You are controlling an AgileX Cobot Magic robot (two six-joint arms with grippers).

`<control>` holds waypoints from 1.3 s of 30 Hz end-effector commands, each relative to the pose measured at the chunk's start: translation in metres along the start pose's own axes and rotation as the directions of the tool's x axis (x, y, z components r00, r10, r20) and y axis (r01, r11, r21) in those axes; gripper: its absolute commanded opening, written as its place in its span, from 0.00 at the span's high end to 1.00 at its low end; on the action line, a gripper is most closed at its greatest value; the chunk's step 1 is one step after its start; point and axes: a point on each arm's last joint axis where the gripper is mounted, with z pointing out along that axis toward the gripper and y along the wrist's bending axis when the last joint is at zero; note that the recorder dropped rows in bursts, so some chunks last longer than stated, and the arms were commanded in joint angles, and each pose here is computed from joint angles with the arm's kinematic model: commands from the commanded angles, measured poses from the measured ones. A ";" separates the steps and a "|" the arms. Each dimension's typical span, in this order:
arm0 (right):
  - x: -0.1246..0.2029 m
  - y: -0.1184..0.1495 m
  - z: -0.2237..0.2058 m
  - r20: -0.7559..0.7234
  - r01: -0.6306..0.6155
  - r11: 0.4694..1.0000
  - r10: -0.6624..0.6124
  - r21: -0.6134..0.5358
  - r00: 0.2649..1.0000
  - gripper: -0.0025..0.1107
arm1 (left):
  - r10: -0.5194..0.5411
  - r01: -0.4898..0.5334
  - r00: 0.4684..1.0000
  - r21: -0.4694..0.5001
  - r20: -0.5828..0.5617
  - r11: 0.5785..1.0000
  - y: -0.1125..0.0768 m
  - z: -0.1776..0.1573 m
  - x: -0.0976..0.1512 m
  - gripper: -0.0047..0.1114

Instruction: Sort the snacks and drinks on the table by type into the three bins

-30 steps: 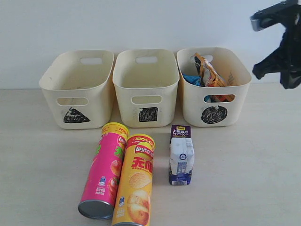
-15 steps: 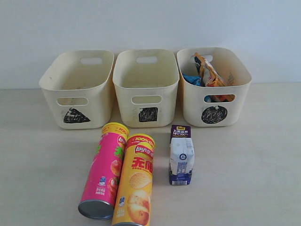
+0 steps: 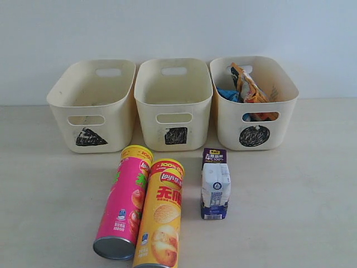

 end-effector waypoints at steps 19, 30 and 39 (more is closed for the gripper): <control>0.071 0.000 -0.034 0.136 0.056 0.998 -0.058 0.021 0.989 0.98 | -0.008 0.009 1.000 -0.002 0.012 1.000 0.000 -0.001 -0.002 0.93; 0.120 0.000 -0.031 0.108 0.010 1.000 -0.012 0.014 0.994 0.98 | -0.008 0.009 1.000 -0.002 0.012 1.000 0.000 -0.001 -0.002 0.93; 0.153 0.000 -0.021 0.039 -0.018 1.000 0.018 0.011 0.999 0.98 | -0.008 0.009 1.000 -0.002 0.012 1.000 0.000 -0.001 -0.002 0.93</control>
